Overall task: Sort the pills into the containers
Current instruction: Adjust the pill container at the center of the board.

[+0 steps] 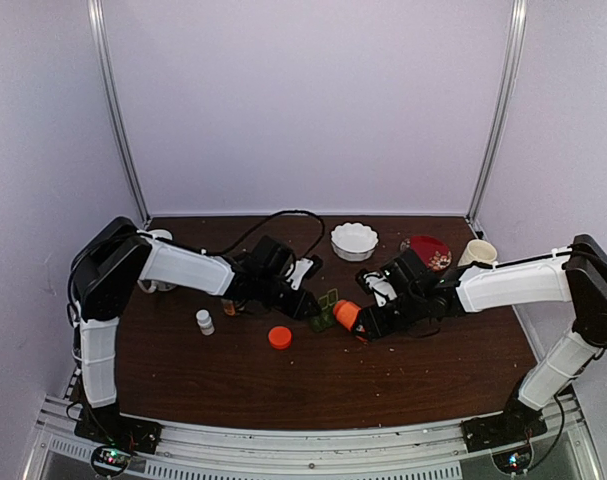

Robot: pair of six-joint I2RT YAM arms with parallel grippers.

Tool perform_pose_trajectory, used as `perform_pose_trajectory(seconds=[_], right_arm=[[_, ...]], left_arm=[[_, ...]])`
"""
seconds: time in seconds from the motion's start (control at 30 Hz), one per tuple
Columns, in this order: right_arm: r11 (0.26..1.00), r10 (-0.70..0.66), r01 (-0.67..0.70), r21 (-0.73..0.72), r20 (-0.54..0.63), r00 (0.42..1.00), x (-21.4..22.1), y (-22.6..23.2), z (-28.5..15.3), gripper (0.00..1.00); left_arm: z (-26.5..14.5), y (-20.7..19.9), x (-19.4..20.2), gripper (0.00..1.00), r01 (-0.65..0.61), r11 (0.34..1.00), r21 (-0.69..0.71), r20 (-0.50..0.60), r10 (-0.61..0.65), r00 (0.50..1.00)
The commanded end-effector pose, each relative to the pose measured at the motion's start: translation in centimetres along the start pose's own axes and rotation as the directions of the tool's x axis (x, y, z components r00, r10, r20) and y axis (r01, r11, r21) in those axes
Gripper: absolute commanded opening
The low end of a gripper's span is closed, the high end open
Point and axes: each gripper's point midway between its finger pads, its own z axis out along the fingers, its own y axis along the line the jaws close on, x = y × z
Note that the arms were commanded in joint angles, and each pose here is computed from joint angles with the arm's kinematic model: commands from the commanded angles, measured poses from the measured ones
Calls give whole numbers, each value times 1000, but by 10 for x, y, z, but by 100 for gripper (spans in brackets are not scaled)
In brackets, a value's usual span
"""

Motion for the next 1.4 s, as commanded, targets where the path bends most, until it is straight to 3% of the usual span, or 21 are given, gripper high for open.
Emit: perform_pose_trajectory(seconds=[0.0, 0.2, 0.5, 0.83, 1.13, 1.37], right_arm=[[1000, -3, 3, -24, 20, 1000, -6, 3, -3, 0], [999, -9, 11, -42, 38, 999, -11, 8, -7, 0], [999, -7, 8, -37, 29, 1000, -10, 7, -7, 0], [998, -23, 29, -53, 115, 993, -35, 18, -37, 0], [1000, 2, -2, 4, -13, 1000, -9, 2, -6, 0], [1000, -8, 8, -2, 13, 1000, -23, 7, -15, 0]], left_arm=[[8, 7, 5, 24, 59, 998, 8, -44, -58, 997], [13, 15, 10, 17, 91, 996, -5, -62, -91, 994], [15, 14, 11, 21, 74, 997, 8, -67, -73, 995], [14, 11, 7, 18, 47, 999, 19, -58, -46, 997], [14, 7, 7, 17, 31, 999, 18, -58, -30, 998], [15, 7, 7, 17, 20, 1000, 9, -60, -19, 998]])
